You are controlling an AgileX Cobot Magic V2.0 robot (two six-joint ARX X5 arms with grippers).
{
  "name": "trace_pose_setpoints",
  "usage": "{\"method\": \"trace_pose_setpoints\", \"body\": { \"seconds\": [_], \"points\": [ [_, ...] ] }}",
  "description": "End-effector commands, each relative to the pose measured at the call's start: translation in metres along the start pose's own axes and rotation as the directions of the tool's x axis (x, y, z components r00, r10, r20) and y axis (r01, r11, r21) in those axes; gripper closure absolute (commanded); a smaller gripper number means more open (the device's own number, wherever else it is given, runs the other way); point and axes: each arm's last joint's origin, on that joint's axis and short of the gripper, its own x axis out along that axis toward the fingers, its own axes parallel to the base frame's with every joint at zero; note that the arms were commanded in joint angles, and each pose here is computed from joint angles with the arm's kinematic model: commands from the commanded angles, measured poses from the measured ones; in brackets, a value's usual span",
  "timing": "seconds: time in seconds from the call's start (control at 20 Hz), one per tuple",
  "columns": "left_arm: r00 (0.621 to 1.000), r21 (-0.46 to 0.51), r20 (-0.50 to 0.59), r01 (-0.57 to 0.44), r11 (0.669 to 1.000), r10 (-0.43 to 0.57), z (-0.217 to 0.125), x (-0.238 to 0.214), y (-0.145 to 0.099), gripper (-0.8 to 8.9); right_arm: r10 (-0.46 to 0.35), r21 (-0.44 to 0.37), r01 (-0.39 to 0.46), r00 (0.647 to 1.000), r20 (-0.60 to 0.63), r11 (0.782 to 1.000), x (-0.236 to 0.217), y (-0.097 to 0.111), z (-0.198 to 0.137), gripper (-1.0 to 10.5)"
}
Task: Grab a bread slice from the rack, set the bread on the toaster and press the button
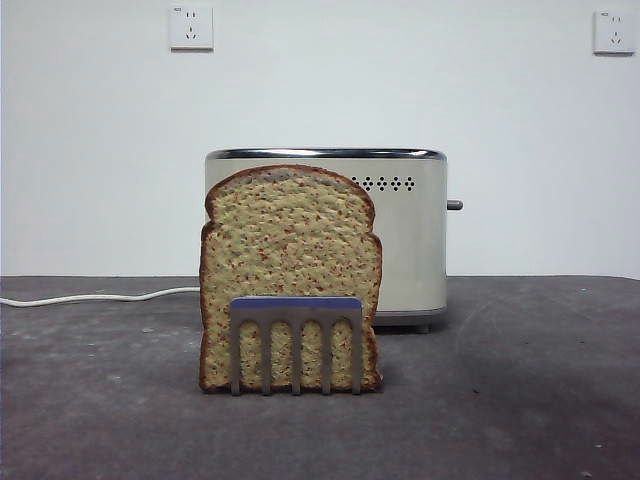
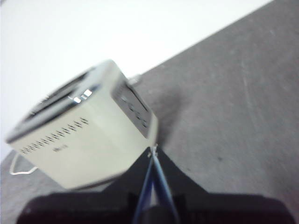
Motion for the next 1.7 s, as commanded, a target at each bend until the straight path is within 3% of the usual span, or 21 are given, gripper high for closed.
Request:
{"method": "trace_pose_setpoints", "body": {
  "seconds": [0.05, 0.3, 0.5, 0.85, 1.15, 1.35, 1.7],
  "points": [
    [1.0, -0.003, 0.012, 0.006, 1.0, -0.006, 0.014, -0.006, -0.007, 8.22, 0.036, -0.003, -0.036, 0.999, -0.01, 0.999, 0.0, 0.009, 0.015, 9.6],
    [0.997, 0.015, 0.001, 0.072, 0.997, -0.072, 0.039, -0.015, -0.021, 8.22, 0.093, -0.052, -0.097, 0.993, -0.077, 0.994, 0.004, 0.027, 0.044, 9.6],
    [0.988, 0.065, -0.078, 0.138, 0.988, -0.133, 0.059, -0.019, -0.032, 8.22, 0.115, -0.126, -0.139, 0.977, -0.177, 0.982, 0.008, 0.041, 0.067, 9.6],
    [0.938, 0.179, -0.245, 0.292, 0.939, -0.245, 0.095, -0.021, -0.051, 8.22, 0.144, -0.273, -0.258, 0.916, -0.375, 0.927, 0.006, 0.067, 0.109, 9.6],
    [0.885, 0.248, -0.369, 0.389, 0.887, -0.284, 0.125, -0.023, -0.065, 8.22, 0.092, -0.361, -0.297, 0.868, -0.488, 0.884, -0.002, 0.085, 0.138, 9.6],
    [0.863, 0.274, -0.427, 0.408, 0.871, -0.27, 0.135, -0.025, -0.07, 8.22, 0.076, -0.376, -0.311, 0.848, -0.525, 0.873, -0.007, 0.09, 0.146, 9.6],
    [0.825, 0.282, -0.479, 0.468, 0.838, -0.3, 0.137, -0.027, -0.074, 8.13, 0.072, -0.371, -0.31, 0.842, -0.534, 0.875, -0.008, 0.09, 0.145, 9.6]
  ]
}}
